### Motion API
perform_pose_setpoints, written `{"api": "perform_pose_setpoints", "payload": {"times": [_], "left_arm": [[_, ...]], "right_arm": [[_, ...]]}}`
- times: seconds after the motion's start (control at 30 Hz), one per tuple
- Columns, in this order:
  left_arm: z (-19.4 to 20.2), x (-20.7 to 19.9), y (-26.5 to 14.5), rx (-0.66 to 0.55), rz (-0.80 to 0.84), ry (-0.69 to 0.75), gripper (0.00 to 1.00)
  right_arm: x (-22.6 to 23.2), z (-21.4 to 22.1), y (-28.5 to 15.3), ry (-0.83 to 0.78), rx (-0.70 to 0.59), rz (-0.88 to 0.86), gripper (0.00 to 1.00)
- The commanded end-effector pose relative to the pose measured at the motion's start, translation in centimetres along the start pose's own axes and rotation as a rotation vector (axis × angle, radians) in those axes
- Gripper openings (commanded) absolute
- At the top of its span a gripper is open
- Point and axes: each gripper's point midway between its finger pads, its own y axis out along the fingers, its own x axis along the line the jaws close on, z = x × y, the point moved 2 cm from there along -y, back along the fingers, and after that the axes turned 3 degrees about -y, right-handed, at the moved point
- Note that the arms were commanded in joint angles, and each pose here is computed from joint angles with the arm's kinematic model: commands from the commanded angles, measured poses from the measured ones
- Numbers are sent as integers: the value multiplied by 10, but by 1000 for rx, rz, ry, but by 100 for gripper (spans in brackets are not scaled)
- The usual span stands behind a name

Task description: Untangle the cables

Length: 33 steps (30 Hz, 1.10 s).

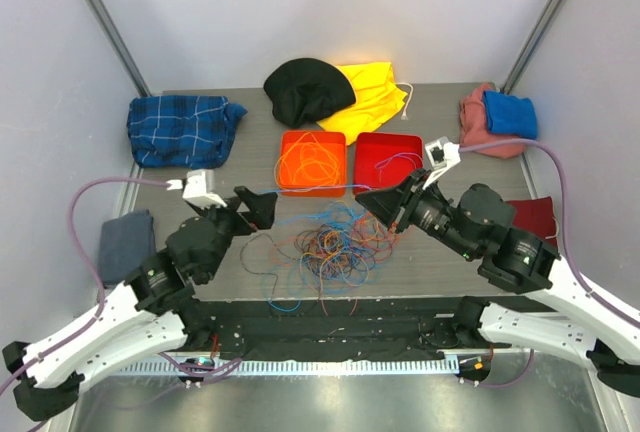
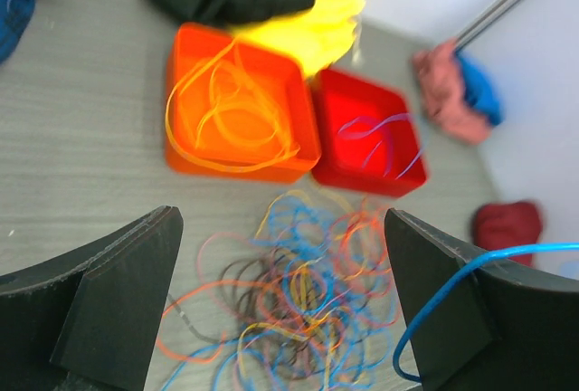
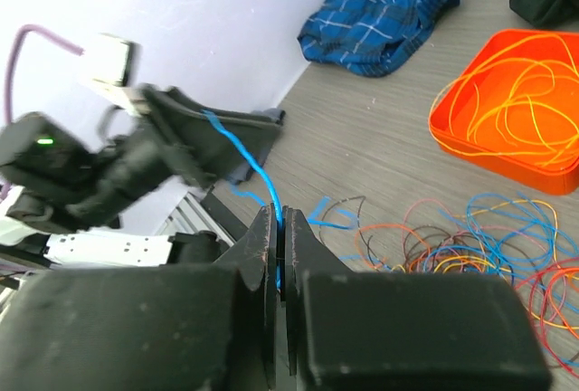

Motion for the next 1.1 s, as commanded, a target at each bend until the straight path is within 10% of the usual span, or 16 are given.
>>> {"api": "perform_pose_setpoints", "payload": {"times": [0.0,0.33,0.63,1.07], "left_arm": [[-36,-12,-10,-141,74,-69,100],[-61,-33,7,-28,-62,197,100],[-107,-96,-12,-198,298,104,100],[-2,-148,-1,219,603,17,95]], "right_arm": [[0,-1,8,7,-10,14,1],[-17,12,19,-61,91,132,1],[-31,22,17,-89,135,201,1],[-30,22,18,-90,127,188,1]]}}
